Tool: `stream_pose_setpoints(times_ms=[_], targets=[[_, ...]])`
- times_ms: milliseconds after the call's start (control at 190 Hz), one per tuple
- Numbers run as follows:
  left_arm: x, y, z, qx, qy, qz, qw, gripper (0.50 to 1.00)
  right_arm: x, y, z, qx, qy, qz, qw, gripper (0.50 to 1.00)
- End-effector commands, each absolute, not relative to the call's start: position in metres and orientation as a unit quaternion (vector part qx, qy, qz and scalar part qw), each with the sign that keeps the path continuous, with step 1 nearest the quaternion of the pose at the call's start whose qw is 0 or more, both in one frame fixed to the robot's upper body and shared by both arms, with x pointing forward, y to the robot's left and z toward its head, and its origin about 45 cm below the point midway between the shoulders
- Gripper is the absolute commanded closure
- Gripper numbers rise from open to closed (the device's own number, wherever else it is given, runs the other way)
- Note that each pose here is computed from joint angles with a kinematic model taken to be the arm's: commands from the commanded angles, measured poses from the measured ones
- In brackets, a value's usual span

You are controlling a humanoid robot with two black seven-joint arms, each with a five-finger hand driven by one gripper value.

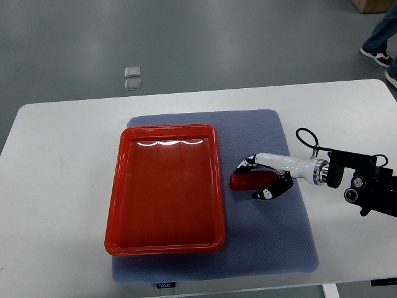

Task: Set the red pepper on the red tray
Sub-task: 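Lift the red pepper with the right hand above the tray, then lower the held pepper into the tray with the right hand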

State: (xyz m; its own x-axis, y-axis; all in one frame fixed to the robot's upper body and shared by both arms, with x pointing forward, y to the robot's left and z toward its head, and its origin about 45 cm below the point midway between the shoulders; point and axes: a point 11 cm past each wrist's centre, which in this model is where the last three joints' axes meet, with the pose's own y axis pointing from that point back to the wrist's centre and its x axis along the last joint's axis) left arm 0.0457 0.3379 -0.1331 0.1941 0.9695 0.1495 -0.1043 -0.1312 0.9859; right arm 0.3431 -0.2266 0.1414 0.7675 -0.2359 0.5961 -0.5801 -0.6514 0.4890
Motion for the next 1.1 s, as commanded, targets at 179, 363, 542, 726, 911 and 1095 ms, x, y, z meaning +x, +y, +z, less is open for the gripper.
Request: stream_pose_setpoints(times_ms=[179,363,542,726,911,1095], targets=[[0.046,0.338,-0.133,0.56,0.386,0.503,0.533,0.5,0.344,-0.229,0.141,0.869,-0.227,0.267,0.349,1.0],[0.046,0.338,-0.133,0.559,0.387,0.503,0.534,0.5,0.357,-0.241,0.159,0.857,-0.239,0.288,0.355,1.0],[0.046,0.338,-0.133,0.56,0.386,0.503,0.533,0.5,0.376,-0.251,0.188,0.846,-0.245,0.309,0.358,1.0],[0.046,0.338,-0.133,0.56,0.386,0.503,0.533,0.5,0.401,-0.234,0.245,0.844,-0.232,0.346,0.336,1.0],[0.047,0.338,-0.133,0.559,0.386,0.503,0.534,0.5,0.42,-0.166,0.286,0.866,-0.215,0.358,0.276,1.0],[0.047,0.338,-0.133,0.559,0.386,0.503,0.534,0.5,0.432,-0.088,0.273,0.868,-0.168,0.375,0.28,1.0]])
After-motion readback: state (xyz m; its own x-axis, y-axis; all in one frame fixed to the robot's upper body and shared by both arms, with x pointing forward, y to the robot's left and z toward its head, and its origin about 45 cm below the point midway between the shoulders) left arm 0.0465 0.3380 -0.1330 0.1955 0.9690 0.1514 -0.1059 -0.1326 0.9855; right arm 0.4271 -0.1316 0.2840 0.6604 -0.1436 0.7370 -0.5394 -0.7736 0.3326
